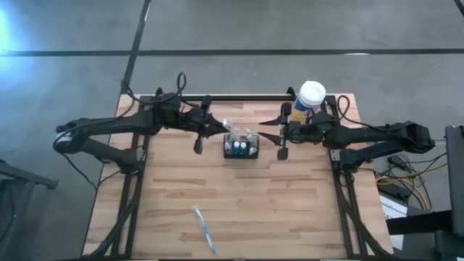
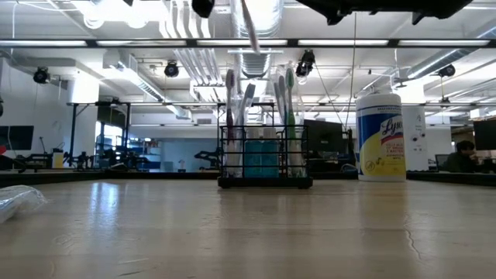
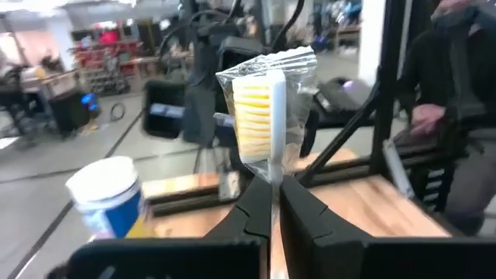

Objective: Pick & Place toothbrushing station
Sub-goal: Put the orange toothbrush into the black organizer

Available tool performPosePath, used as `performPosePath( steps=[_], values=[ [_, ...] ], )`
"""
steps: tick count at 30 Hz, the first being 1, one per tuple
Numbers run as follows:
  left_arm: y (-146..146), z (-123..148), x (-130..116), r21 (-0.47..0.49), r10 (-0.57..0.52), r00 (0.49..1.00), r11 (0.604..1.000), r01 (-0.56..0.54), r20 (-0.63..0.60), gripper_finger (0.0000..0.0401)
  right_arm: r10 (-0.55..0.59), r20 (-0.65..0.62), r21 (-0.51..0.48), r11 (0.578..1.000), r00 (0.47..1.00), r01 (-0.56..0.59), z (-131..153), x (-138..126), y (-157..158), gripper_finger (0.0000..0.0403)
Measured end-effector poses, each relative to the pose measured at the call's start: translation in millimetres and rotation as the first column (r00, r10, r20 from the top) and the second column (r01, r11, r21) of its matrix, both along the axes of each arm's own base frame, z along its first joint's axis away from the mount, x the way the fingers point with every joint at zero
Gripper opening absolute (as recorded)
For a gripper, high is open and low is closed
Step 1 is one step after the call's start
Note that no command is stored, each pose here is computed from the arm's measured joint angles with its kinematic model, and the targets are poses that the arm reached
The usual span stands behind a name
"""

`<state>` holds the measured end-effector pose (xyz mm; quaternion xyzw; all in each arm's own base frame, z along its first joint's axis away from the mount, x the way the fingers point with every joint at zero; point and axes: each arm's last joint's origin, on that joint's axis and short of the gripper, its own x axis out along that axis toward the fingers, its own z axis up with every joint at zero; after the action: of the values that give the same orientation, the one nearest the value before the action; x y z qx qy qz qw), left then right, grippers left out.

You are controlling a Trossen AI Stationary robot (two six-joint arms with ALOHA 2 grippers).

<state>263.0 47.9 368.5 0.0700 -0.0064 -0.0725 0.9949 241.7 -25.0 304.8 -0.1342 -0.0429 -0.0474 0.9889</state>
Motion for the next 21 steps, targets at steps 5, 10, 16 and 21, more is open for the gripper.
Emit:
performPosePath(
  steps=[5,10,16,21],
  values=[
    [-4,2,-25,0.022,0.067,0.998,0.998,-0.066,-0.010,0.0009,0.010,0.017,0.032,0.999,1.000,-0.011,-10,-22,3,0.0138],
    [-5,-17,-46,0.022,0.191,0.981,0.981,-0.191,-0.021,0.0009,0.012,0.101,0.036,0.999,0.995,-0.016,-25,-49,6,0.0119],
    [-5,-53,-50,-0.029,0.228,0.972,0.973,-0.230,-0.053,0.0009,0.011,0.155,0.037,0.999,0.988,-0.017,-49,-75,8,0.0075],
    [-4,-73,-46,-0.072,0.229,0.972,0.970,-0.233,-0.056,0.0009,0.006,0.191,0.029,1.000,0.982,-0.011,-66,-88,10,0.0021]
  ],
)
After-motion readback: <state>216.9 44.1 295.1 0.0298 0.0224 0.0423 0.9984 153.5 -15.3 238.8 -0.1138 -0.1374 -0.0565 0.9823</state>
